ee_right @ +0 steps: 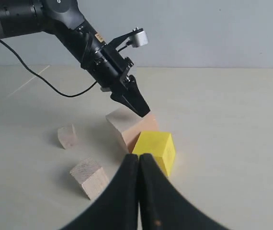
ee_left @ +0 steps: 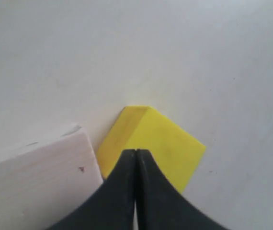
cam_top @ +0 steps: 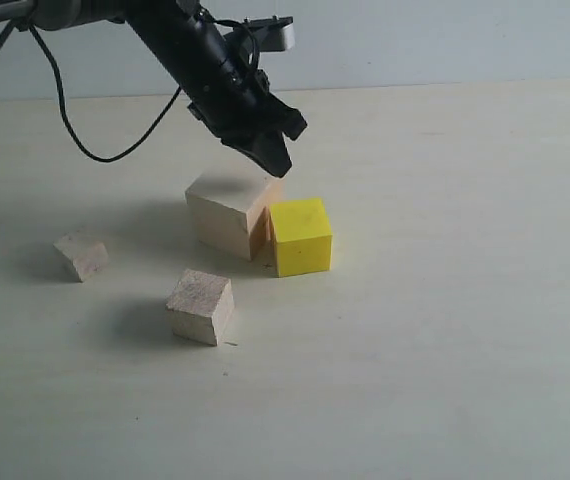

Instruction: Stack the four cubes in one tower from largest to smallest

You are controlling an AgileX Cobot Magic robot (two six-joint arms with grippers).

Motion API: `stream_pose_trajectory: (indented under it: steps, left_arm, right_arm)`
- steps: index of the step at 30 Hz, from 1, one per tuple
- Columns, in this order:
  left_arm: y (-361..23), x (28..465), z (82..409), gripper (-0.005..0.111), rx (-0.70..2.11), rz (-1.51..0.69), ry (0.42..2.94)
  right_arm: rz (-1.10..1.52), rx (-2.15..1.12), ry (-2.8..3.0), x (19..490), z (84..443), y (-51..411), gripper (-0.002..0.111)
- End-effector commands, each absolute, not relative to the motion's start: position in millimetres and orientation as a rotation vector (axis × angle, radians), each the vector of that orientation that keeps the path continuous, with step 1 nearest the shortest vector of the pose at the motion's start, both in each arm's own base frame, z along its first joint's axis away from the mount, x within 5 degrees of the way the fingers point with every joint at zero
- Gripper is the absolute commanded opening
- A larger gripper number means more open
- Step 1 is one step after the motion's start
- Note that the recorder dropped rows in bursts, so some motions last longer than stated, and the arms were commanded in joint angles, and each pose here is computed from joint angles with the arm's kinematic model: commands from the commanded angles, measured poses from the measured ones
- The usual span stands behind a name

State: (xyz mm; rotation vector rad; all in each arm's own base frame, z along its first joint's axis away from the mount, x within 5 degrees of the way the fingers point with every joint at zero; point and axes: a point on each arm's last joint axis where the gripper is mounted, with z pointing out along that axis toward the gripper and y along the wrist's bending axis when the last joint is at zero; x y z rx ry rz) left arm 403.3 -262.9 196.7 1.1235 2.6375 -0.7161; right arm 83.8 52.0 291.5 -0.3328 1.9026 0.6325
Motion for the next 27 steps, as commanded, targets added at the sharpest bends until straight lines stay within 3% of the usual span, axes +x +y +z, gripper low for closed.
stream_pose_trajectory:
  steps: [1,27]
  left_arm:
    - [-275.7,400.2,193.4,0.000,1.140,-0.712,2.605]
    - [-274.6,417.0,167.0,0.000,1.031,-0.430,2.607]
  right_arm:
    - [0.640,-0.335,1.903,83.9,292.7,52.5,0.000]
    - [0.653,-0.313,1.911,83.9,292.5,52.4,0.000]
